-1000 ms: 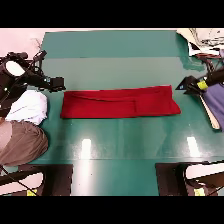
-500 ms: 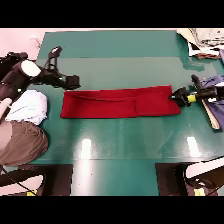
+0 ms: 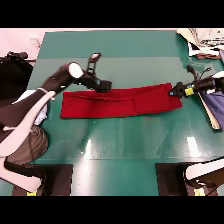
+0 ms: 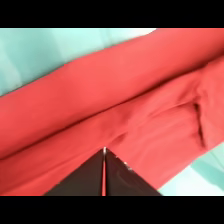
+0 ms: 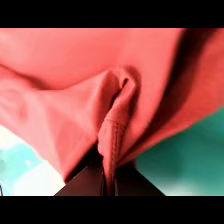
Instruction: Fold the shirts.
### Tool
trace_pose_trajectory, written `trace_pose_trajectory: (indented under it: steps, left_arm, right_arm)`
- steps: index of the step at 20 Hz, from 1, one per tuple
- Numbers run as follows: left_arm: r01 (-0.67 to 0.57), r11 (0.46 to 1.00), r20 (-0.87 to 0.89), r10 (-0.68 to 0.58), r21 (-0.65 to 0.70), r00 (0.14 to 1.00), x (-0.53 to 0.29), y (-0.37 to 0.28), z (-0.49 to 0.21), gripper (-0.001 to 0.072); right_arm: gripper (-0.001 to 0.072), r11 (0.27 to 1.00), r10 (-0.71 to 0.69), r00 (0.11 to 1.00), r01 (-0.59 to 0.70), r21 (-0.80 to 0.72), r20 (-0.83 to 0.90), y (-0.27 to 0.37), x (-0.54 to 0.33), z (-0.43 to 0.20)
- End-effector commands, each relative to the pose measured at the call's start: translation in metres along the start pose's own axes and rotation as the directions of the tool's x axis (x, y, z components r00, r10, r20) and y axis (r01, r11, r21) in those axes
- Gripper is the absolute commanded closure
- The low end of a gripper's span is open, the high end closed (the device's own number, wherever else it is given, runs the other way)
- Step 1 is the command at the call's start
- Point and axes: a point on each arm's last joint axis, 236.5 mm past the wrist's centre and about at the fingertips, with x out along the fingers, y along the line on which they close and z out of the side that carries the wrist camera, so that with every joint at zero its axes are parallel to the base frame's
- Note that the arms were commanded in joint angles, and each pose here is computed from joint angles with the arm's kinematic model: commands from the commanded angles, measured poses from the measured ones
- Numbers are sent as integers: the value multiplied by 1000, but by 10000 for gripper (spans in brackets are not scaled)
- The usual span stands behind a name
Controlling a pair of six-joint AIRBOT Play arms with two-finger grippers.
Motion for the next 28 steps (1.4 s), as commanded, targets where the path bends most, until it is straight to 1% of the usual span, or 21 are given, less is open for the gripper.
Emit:
trace_pose_trajectory:
  steps: [1,6,10,14,18,20,21,24,26,28]
  left_arm:
    - [42,998,-52,-40,40,998,50,-28,-5,686]
    - [56,998,-112,-52,29,992,90,-36,-17,686]
    - [64,998,-141,-63,5,988,99,-38,-27,686]
    - [59,998,-155,-57,9,986,99,-36,-30,686]
    - [50,999,-136,-49,4,990,89,-27,-18,686]
    - [20,1000,-104,-19,9,994,59,-9,4,686]
    - [-15,1000,-78,16,19,997,40,6,17,686]
    - [-163,985,9,163,60,987,-44,64,54,686]
    - [-263,963,89,257,61,962,-111,99,76,685]
    - [-327,945,183,320,9,929,-178,124,92,685]
  right_arm:
    - [694,997,-11,997,17,-80,76,60,-37,14]
    - [694,970,0,988,37,-239,155,160,-57,16]
    - [694,936,39,989,14,-351,142,223,-50,9]
    - [694,908,72,990,-15,-419,121,265,-38,-1]
    - [694,892,88,992,-37,-450,92,284,-26,-11]
    - [694,885,98,991,-44,-464,93,292,-20,-13]
    - [694,880,107,990,-50,-472,95,299,-16,-14]
    - [694,854,149,984,-77,-514,101,330,9,-19]
    - [694,827,189,979,-118,-550,75,360,46,-31]
    - [694,795,236,971,-164,-584,49,397,102,-52]
